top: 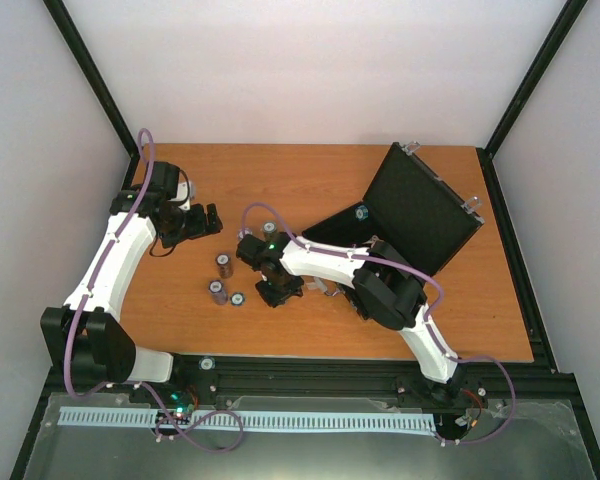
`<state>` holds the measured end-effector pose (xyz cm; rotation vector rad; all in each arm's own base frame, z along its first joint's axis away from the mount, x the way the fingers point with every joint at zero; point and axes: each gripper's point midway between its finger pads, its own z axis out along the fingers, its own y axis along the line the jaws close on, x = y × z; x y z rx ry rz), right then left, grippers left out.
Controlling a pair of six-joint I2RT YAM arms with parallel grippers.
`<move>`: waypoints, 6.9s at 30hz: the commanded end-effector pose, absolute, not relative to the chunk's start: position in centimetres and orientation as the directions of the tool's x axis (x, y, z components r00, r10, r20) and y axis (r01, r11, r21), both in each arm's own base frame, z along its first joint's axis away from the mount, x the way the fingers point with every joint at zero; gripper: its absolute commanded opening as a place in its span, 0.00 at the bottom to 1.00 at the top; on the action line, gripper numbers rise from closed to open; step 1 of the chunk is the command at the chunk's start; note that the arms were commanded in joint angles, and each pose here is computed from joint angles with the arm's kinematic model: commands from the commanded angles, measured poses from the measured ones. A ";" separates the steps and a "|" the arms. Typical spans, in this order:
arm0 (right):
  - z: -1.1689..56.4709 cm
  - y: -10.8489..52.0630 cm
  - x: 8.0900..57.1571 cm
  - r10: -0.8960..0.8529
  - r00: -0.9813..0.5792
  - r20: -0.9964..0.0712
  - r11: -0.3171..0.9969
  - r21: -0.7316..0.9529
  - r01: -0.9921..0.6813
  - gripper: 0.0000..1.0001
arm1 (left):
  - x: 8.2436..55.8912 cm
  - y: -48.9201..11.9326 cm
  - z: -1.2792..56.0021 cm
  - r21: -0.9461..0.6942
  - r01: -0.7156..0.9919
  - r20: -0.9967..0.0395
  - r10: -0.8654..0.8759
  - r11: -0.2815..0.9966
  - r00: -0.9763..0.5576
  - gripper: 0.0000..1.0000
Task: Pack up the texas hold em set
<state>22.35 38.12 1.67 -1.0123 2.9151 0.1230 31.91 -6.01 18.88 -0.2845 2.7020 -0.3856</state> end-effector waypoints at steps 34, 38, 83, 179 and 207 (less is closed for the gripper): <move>2.1 35.8 24.2 -0.649 -0.757 -0.073 0.758 0.023 -0.652 1.00 | 32.2 -6.1 19.0 -0.301 -0.120 -0.361 -0.229 0.946 -0.904 1.00; 1.2 35.6 24.7 -0.652 -0.754 -0.076 0.754 0.033 -0.656 1.00 | 32.3 -6.0 18.8 -0.295 -0.123 -0.360 -0.229 0.948 -0.905 1.00; 3.4 34.3 24.2 -0.633 -0.767 -0.106 0.769 0.028 -0.638 0.80 | 32.8 -6.1 18.7 -0.295 -0.121 -0.353 -0.226 0.948 -0.908 1.00; 10.5 27.0 30.0 -0.472 -0.839 -0.270 0.875 -0.029 -0.483 1.00 | 25.3 -9.9 18.1 -0.171 0.016 -0.436 -0.061 0.985 -0.898 0.82; 11.2 23.2 31.2 -0.459 -0.849 -0.261 0.882 -0.020 -0.471 1.00 | 24.8 -9.2 6.7 -0.180 -0.351 -0.259 -0.388 0.919 -0.885 0.66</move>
